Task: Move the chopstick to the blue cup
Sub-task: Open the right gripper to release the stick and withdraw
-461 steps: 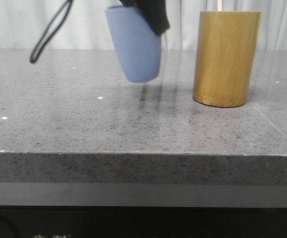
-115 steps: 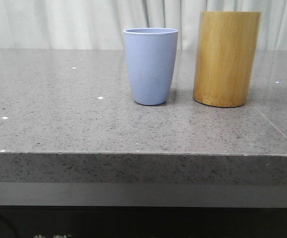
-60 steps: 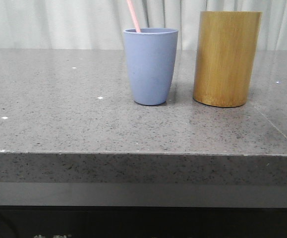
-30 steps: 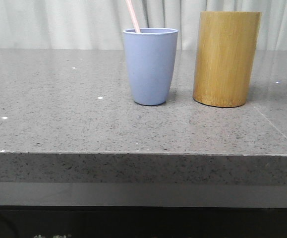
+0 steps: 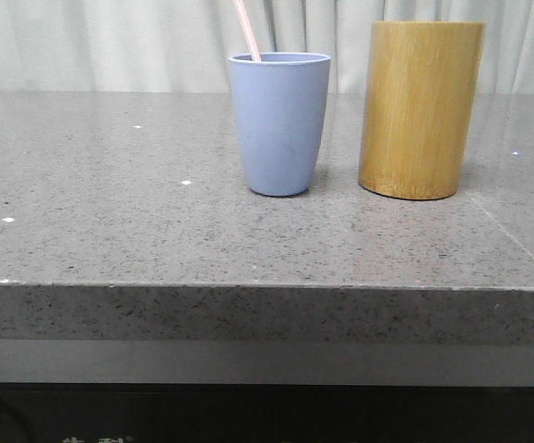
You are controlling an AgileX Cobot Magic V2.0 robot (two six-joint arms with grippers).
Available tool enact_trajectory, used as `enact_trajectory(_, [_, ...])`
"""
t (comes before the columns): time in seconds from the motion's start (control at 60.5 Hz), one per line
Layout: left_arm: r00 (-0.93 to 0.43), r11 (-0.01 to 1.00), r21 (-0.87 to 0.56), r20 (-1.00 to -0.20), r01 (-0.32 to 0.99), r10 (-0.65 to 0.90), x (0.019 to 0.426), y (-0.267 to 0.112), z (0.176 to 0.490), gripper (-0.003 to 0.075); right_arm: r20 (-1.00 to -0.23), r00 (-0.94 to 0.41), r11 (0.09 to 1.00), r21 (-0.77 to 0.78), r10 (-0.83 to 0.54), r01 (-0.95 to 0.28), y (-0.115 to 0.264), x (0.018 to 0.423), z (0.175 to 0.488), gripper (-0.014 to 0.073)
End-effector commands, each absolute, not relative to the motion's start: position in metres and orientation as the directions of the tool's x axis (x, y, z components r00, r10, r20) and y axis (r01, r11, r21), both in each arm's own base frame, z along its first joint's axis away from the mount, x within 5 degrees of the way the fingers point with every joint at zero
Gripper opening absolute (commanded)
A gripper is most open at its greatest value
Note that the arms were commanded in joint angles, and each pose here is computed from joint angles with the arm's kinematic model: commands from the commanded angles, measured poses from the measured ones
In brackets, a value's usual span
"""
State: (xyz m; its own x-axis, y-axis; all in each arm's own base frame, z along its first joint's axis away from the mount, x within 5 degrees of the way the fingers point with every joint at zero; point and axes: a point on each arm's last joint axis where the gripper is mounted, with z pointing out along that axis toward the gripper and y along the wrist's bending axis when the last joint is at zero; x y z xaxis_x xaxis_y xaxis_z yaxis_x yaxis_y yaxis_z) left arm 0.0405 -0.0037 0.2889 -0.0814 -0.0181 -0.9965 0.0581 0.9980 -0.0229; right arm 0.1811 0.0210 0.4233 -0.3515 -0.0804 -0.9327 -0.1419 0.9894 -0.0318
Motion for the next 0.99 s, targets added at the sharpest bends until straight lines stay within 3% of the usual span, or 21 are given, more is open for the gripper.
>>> enact_trajectory(0.0, [0.016, 0.998, -0.037, -0.999, 0.056, -0.038, 0.040, -0.003, 0.304, -0.0019, -0.974, -0.216, 0.991, -0.039, -0.066, -0.126, 0.017, 0.158, 0.423, -0.0109])
enact_trajectory(0.264, [0.016, 0.998, -0.037, -0.999, 0.056, -0.038, 0.040, -0.003, 0.304, -0.0019, -0.992, -0.123, 0.993, -0.018, -0.033, -0.121, 0.011, 0.095, 0.348, -0.0109])
enact_trajectory(0.463, [0.016, 0.998, -0.037, -0.999, 0.056, -0.038, 0.040, -0.003, 0.304, -0.0019, -1.000, -0.005, 0.993, -0.011, -0.012, -0.118, 0.007, 0.056, 0.311, -0.0109])
enact_trajectory(0.628, [0.016, 0.998, -0.037, -0.999, 0.056, -0.038, 0.040, -0.003, 0.304, -0.0019, -0.994, 0.110, 0.993, -0.004, 0.009, -0.118, 0.006, 0.037, 0.307, -0.0109])
enact_trajectory(0.975, [0.016, 0.998, -0.037, -0.999, 0.056, -0.038, 0.040, -0.003, 0.304, -0.0019, -0.993, 0.119, 0.993, -0.002, 0.012, -0.119, 0.006, 0.035, 0.307, -0.0109])
